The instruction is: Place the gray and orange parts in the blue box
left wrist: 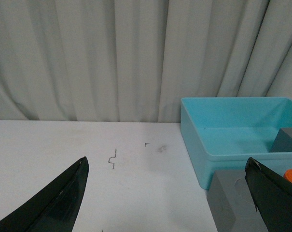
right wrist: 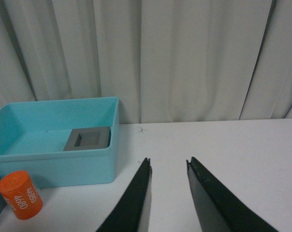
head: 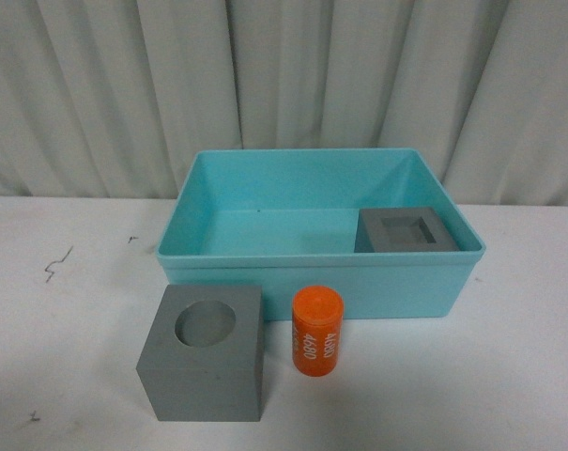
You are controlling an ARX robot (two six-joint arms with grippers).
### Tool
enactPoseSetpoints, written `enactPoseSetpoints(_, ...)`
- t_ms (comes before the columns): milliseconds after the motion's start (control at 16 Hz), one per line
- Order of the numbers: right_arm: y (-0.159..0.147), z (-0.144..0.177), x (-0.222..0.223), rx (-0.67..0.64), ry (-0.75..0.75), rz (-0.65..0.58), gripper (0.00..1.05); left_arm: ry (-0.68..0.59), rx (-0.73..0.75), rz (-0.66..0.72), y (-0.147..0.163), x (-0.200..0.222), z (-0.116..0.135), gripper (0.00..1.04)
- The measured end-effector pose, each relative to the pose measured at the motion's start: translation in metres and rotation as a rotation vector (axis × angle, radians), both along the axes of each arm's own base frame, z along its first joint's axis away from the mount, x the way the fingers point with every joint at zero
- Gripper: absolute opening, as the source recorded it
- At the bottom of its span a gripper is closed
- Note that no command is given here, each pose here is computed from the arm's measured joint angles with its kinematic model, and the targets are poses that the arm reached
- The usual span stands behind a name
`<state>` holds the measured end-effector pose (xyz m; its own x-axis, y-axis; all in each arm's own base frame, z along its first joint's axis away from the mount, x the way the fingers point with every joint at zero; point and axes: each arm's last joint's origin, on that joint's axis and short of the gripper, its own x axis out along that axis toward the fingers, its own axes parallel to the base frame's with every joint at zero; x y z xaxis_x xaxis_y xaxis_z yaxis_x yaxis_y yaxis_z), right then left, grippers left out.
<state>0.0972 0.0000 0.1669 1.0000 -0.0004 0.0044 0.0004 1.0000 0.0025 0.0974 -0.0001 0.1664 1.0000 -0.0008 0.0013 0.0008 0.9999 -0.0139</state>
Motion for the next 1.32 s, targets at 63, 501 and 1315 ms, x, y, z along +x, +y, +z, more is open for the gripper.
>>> enactPoseSetpoints(63,0.000,0.000,0.000,0.000,0.000,0.000,0.38,0.000,0.000,0.000,0.000,0.000,0.000,0.98)
enactPoseSetpoints(501,0.000,0.000,0.000,0.000,0.000,0.001,0.93,0.409,-0.185,-0.189,-0.011,0.003,0.016,0.98)
enactPoseSetpoints(1315,0.000,0.000,0.000,0.000,0.000,0.000,0.98,0.721,-0.128,-0.374,-0.101,0.175,-0.020,0.98)
